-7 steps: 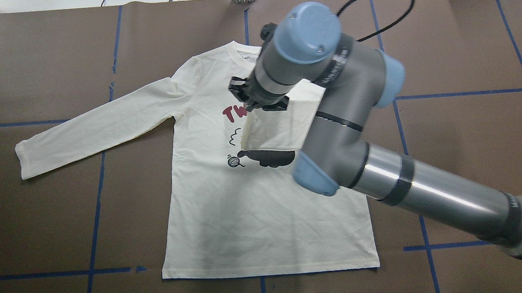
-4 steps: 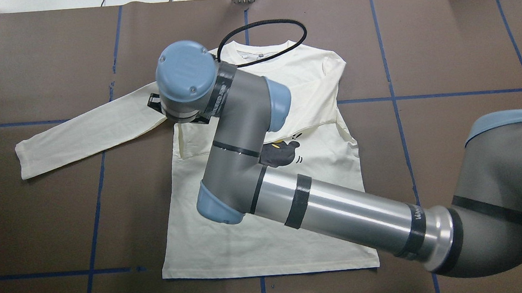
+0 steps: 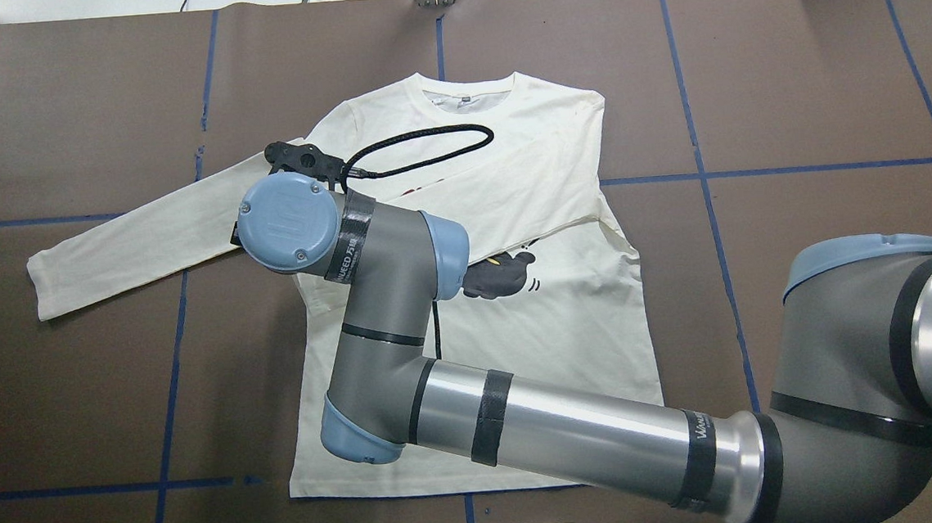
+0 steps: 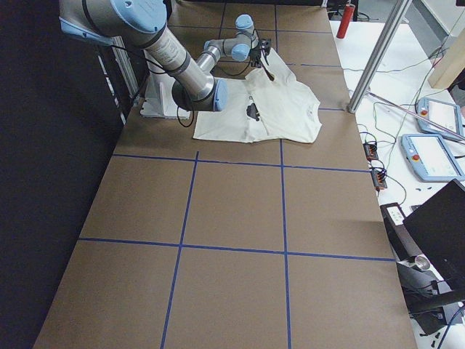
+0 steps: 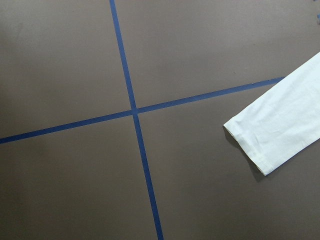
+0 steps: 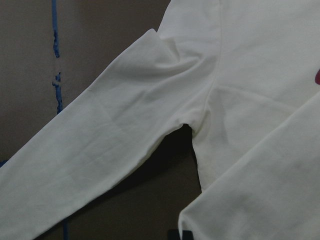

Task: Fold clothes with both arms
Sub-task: 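Carry the sleeve across the shirt front toward the other sleeve, then release the sleeve and raise the right gripper away while left gripper approaches other cuff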

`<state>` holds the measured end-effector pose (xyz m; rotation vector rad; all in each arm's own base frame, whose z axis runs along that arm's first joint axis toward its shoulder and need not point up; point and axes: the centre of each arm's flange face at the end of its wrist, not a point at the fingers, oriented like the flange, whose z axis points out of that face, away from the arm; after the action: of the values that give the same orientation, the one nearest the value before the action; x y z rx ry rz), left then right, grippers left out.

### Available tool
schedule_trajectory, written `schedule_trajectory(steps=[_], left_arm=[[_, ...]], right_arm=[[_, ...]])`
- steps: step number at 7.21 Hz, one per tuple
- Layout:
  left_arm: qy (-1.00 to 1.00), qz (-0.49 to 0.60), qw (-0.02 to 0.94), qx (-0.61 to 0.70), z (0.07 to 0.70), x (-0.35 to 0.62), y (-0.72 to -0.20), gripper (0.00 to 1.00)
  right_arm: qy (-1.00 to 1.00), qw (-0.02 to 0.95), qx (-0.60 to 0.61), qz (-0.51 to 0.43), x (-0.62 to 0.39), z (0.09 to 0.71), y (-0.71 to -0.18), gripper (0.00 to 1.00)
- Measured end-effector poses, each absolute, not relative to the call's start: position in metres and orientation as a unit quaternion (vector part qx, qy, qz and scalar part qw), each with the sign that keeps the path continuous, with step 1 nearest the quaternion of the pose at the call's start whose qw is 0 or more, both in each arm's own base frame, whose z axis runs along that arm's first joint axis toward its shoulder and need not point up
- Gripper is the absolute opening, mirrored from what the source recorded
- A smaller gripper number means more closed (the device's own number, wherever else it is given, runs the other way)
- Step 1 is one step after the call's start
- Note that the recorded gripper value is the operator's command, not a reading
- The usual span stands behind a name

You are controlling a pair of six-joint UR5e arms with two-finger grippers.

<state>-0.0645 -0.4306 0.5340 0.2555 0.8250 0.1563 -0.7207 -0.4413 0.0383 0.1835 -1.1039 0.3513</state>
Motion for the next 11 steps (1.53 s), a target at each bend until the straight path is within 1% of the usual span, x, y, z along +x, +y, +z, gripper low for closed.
schedule_trajectory(steps=[3, 5, 7, 8, 10, 11], left_arm=[[0.462, 0.107, 0.872, 0.119, 0.520, -0.017, -0.440, 1.00], [0.477, 0.067, 0.873, 0.078, 0.535, 0.041, -0.467, 1.00], [0.453, 0.021, 0.890, 0.035, 0.558, 0.116, -0.515, 0.97], [0.426, 0.009, 0.904, 0.030, 0.566, 0.149, -0.531, 0.93], [0.398, 0.005, 0.916, 0.048, 0.593, 0.178, -0.547, 0.84], [0.398, 0.009, 0.916, 0.056, 0.602, 0.184, -0.550, 0.81]], right_arm=[[-0.515, 0.835, 0.087, 0.172, -0.730, 0.048, -0.450, 1.00], [-0.520, 0.834, 0.048, 0.181, -0.681, 0.066, -0.471, 1.00], [-0.521, 0.833, 0.015, 0.185, -0.570, 0.140, -0.468, 1.00], [-0.525, 0.830, -0.003, 0.188, -0.506, 0.172, -0.471, 1.00], [-0.533, 0.824, -0.038, 0.187, -0.383, 0.228, -0.480, 1.00], [-0.532, 0.828, -0.041, 0.175, -0.345, 0.252, -0.475, 1.00]])
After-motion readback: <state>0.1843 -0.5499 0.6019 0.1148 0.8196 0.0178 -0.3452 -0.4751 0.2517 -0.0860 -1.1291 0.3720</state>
